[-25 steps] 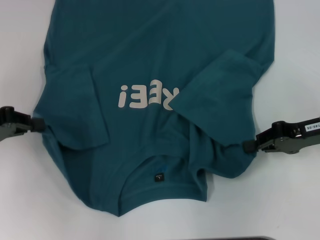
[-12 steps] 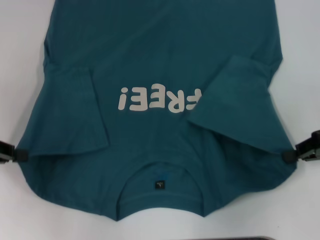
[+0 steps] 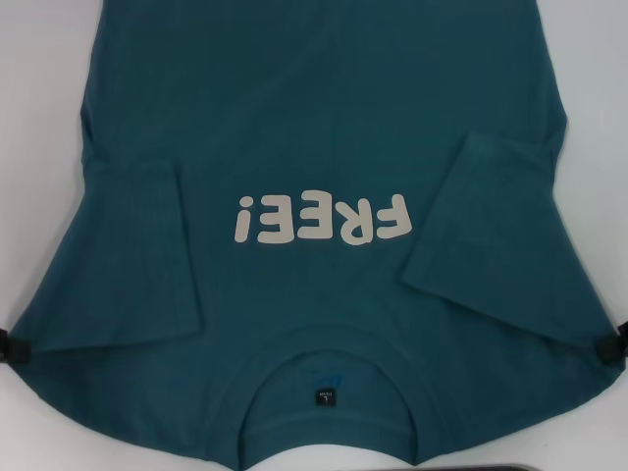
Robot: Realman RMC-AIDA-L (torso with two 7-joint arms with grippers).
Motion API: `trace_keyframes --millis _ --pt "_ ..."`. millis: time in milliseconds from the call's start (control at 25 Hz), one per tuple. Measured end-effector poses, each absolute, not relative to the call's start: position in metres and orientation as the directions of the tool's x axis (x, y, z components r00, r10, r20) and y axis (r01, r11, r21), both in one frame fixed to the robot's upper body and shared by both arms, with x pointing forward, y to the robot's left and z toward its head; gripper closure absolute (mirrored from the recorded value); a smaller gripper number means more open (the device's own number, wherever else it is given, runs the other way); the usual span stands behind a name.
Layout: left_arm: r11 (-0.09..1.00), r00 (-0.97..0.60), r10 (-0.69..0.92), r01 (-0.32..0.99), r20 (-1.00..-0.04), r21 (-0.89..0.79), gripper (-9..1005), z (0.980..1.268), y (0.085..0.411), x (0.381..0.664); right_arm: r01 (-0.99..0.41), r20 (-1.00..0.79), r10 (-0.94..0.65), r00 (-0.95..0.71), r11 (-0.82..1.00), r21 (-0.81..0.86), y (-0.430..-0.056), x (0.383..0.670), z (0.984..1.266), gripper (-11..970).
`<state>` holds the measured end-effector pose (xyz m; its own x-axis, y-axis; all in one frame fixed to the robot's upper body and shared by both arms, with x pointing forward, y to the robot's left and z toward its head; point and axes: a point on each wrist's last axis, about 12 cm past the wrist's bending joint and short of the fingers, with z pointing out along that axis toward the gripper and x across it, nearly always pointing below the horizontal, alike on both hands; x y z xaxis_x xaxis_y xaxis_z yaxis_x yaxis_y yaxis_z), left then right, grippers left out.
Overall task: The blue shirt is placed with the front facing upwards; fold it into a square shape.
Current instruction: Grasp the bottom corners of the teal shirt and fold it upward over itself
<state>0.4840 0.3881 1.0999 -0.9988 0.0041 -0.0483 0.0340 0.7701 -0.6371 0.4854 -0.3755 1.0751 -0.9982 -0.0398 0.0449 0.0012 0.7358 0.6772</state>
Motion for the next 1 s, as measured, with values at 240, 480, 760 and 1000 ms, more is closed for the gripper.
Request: trace_keyframes --millis 240,480,760,1000 --pt "0.784 -0.998 0.010 0.046 -0.062 -0.619 997 1.103 0.391 0.485 0.010 0.036 -0.018 -0.999 0.755 0.655 -0.380 0.487 1.081 941" --pt "0.782 -0.998 0.024 0.057 -0.062 -0.620 996 1.101 0.392 0.482 0.003 0.042 -0.033 -0.999 0.754 0.657 -0.379 0.485 1.082 940" --pt "0.764 -0.995 0.073 0.097 -0.063 -0.638 997 1.099 0.389 0.475 0.021 0.049 -0.014 -0.999 0.760 0.650 -0.387 0.481 1.083 939" --pt "0.754 -0.994 0.075 0.108 -0.078 -0.648 997 1.098 0.389 0.473 0.009 0.032 -0.017 -0.999 0.756 0.655 -0.387 0.485 1.087 938"
